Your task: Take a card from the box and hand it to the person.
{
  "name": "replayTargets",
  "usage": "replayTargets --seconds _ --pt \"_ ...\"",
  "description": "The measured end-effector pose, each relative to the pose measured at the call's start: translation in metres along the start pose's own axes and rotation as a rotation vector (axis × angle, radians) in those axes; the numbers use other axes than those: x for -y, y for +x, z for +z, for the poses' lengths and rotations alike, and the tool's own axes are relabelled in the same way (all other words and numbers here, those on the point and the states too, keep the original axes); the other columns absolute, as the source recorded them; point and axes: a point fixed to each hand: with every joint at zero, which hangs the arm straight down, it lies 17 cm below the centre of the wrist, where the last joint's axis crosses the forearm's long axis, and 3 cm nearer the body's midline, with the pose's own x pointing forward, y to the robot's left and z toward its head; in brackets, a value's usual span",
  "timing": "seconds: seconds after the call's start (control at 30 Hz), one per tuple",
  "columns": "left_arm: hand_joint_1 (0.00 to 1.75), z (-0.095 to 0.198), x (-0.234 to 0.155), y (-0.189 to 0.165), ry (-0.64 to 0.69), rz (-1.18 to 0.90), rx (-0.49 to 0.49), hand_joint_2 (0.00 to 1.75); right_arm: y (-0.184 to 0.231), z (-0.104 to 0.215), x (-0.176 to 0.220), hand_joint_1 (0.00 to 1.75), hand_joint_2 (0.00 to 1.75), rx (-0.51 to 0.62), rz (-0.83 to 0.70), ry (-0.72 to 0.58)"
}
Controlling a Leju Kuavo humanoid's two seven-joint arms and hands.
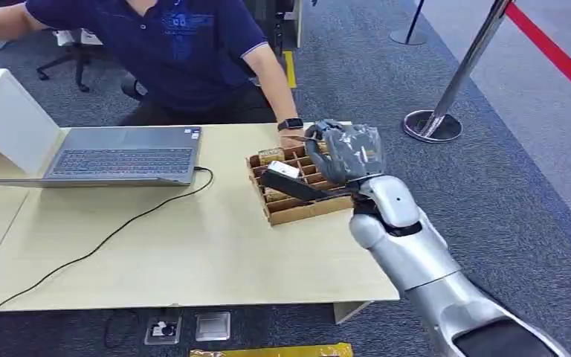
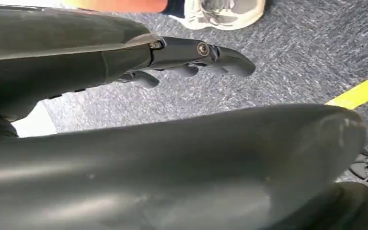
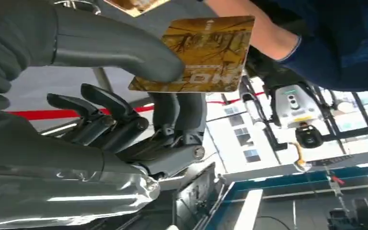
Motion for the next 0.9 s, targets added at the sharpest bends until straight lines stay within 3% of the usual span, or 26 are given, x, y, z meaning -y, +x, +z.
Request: replayTargets --seconds 0.23,0.4,0.9 --pt "0.0 0.0 -0.008 0.008 0.009 -0.016 0.003 0.0 0.012 -0.021 -0.017 1.75 1.75 -0.01 -0.008 -0.022" --pt "0.0 0.001 -0.013 0.014 0.02 -0.035 0.01 0.0 0.016 -0.028 -0.016 1.75 1.75 0.015 0.145 -0.11" --pt "0.0 0.0 -0.011 0.009 0.019 -0.056 -0.002 0.0 0.001 -0.018 -0.041 1.75 1.75 -0.03 0.162 -0.047"
